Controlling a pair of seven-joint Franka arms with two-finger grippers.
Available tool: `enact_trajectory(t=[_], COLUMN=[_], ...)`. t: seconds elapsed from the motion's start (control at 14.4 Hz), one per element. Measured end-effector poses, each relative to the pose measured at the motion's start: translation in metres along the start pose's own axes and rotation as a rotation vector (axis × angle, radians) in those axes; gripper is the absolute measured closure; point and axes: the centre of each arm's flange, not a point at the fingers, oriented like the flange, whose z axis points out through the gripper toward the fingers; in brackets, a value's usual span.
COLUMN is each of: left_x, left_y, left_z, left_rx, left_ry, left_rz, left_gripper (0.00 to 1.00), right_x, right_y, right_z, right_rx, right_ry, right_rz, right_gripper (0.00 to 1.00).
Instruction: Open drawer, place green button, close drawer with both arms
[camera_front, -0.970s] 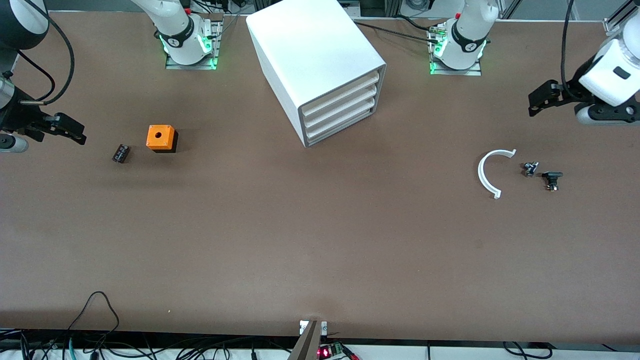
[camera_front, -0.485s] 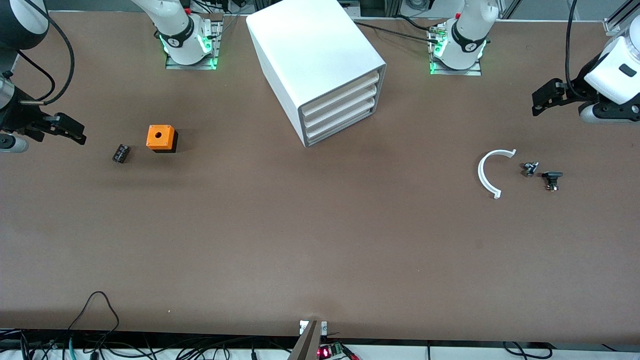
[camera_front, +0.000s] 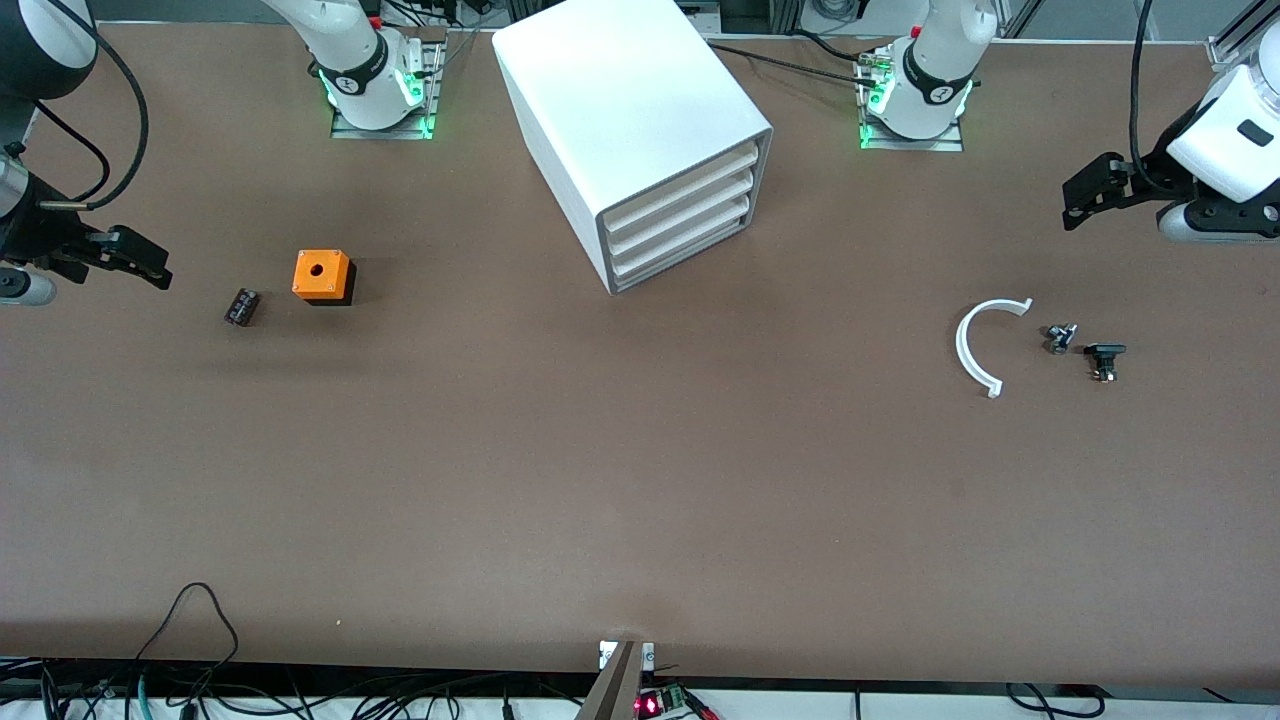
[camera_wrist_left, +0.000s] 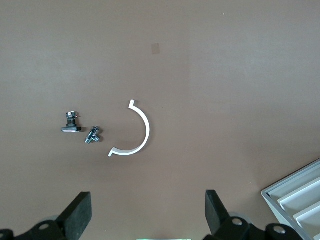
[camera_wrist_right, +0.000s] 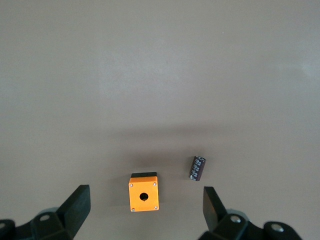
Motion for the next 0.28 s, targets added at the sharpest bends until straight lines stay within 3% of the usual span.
enact_trajectory(t=[0.28], left_x=[-0.0002], left_y=[0.0012], left_z=[0.0004], left_rx=[0.0], left_ry=[-0.003], left_rz=[0.002], left_gripper=[0.0], right_x=[0.0], right_y=[0.0019], right_z=[0.0001], right_rx=[0.0], right_ry=[0.0], right_rz=[0.003], right_gripper=[0.0])
